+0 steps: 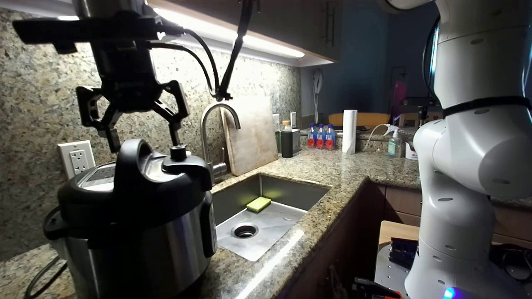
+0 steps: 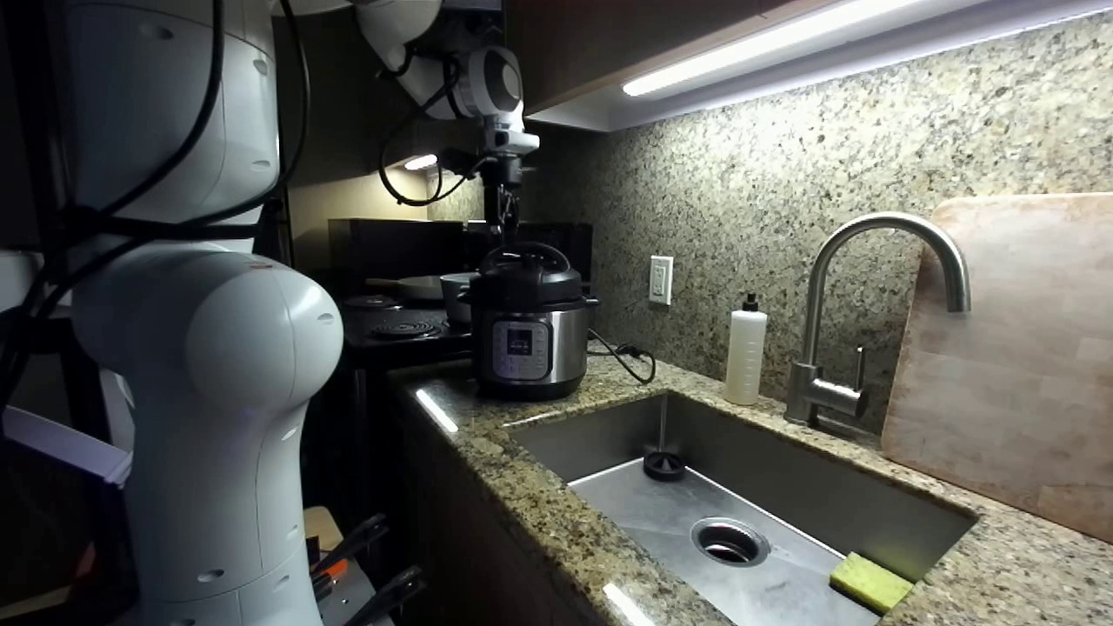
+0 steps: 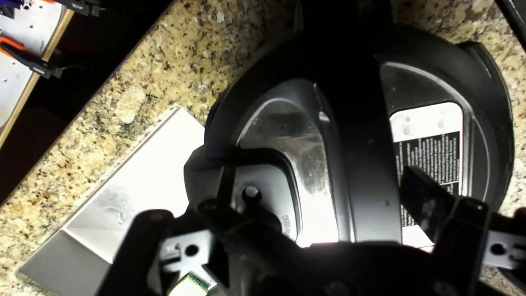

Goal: Remove the black lid from the rice cooker and put it inside the sink

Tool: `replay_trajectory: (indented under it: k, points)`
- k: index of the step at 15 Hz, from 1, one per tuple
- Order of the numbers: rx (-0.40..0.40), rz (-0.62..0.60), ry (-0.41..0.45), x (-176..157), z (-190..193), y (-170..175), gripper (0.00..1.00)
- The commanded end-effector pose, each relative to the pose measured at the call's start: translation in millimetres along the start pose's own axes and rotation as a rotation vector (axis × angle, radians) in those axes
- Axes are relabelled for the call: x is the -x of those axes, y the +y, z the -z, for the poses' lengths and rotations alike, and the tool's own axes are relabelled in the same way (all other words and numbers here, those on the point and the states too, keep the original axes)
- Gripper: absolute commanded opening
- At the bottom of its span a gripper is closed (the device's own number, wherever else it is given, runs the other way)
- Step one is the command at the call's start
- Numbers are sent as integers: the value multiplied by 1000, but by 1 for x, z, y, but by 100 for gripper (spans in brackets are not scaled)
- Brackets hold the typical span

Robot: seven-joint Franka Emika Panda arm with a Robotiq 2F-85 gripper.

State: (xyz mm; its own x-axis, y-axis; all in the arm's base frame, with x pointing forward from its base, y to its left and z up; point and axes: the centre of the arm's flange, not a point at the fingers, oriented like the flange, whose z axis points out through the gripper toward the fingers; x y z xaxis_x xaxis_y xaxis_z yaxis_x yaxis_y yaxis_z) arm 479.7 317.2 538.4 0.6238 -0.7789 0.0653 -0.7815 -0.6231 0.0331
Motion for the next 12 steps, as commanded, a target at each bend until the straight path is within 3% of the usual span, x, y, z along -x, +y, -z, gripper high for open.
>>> replay_trajectory:
  k: [1,5,6,8,12]
  points:
    - [9,59,-28,-11,-12,1,100]
    - [28,97,-43,-7,-25,-4,100]
    - [32,102,-49,-6,-28,-5,75]
    - [32,101,-56,-4,-31,-7,68]
    - [4,90,-46,1,-25,-9,41]
